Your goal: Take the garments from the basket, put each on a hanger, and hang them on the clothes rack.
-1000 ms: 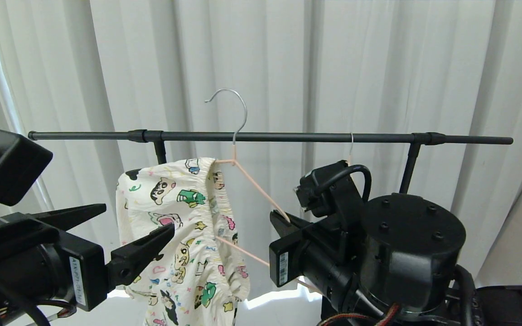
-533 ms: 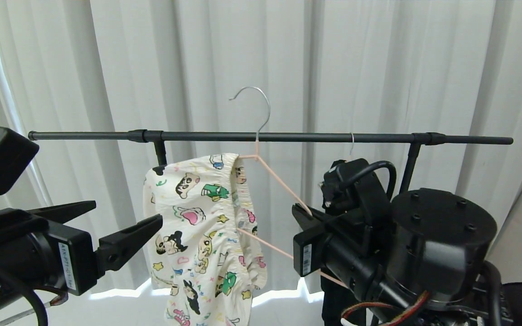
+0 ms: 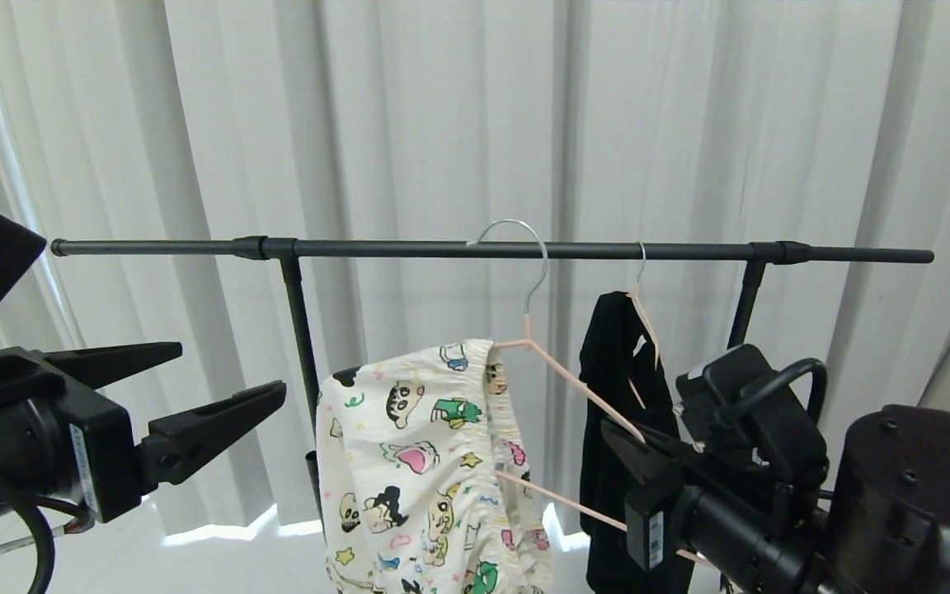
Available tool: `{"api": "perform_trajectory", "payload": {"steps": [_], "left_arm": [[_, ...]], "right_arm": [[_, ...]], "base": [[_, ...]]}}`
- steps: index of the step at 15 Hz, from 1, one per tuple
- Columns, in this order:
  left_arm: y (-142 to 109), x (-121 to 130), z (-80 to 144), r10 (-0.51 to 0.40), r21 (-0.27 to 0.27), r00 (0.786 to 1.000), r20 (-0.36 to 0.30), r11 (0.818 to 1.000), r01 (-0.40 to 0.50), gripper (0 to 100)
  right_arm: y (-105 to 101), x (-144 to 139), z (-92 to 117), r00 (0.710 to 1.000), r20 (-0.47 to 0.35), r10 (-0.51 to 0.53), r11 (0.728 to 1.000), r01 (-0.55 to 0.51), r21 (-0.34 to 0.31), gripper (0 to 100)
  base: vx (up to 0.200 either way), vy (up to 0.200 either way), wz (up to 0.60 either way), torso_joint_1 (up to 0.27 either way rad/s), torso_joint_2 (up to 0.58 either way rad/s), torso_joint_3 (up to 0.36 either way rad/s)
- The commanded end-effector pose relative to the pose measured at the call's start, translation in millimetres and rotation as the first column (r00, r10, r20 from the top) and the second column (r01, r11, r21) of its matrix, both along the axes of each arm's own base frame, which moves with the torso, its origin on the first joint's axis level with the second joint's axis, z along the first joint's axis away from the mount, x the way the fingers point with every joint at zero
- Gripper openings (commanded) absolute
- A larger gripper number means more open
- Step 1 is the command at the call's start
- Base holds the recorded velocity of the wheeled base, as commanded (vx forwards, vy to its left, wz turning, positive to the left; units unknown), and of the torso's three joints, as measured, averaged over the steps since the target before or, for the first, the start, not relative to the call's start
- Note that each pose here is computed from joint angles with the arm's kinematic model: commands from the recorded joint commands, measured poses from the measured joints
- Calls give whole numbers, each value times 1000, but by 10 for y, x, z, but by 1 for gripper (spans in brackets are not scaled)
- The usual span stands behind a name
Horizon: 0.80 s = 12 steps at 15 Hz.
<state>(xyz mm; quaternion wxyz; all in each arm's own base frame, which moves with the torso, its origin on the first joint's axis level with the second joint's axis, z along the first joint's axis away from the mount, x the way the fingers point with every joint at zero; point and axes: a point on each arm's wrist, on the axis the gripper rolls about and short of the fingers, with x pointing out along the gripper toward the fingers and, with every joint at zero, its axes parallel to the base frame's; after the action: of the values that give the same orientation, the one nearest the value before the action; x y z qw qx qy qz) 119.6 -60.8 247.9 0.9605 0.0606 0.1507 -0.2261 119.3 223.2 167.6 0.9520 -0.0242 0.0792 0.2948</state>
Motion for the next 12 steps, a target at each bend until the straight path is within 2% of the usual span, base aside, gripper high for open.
{"api": "perform_trajectory", "payload": {"steps": [1, 2, 3, 7, 8, 9, 10, 12], "left_arm": [[-6, -7, 10, -21, 0, 1000, 9, 1000, 21, 100], [-31, -33, 34, -89, 5, 995, 46, 996, 89, 100], [-48, -50, 26, -129, 12, 990, 54, 992, 129, 100], [-102, -116, -90, -263, 69, 964, 44, 963, 260, 100], [-108, -175, -202, -321, 105, 947, 28, 943, 316, 100], [-107, -212, -250, -350, 112, 937, 21, 932, 345, 100], [-117, -311, -378, -447, 111, 895, -8, 889, 445, 100], [-115, -378, -462, -533, 130, 846, -13, 838, 530, 100]], "right_arm": [[-118, -74, -4, 1000, 0, 7, 1000, -7, -1, 0], [-209, -171, -56, 1000, -7, 28, 999, -28, -19, 0], [-253, -238, -93, 999, -12, 48, 998, -49, -31, 0], [-262, -455, -176, 990, -21, 140, 988, -141, -55, 0], [-231, -490, -169, 987, -6, 163, 985, -163, -51, 0], [-225, -502, -167, 985, 1, 170, 984, -170, -52, 0], [-226, -549, -187, 980, 15, 196, 978, -194, -69, 0], [-260, -604, -233, 974, 33, 222, 972, -219, -83, 0]], "base": [[0, 0, 0, 0, 0, 0], [0, 0, 0, 0, 0, 0], [0, 0, 0, 0, 0, 0], [0, 0, 0, 0, 0, 0], [0, 0, 0, 0, 0, 0], [0, 0, 0, 0, 0, 0], [0, 0, 0, 0, 0, 0], [0, 0, 0, 0, 0, 0]]}}
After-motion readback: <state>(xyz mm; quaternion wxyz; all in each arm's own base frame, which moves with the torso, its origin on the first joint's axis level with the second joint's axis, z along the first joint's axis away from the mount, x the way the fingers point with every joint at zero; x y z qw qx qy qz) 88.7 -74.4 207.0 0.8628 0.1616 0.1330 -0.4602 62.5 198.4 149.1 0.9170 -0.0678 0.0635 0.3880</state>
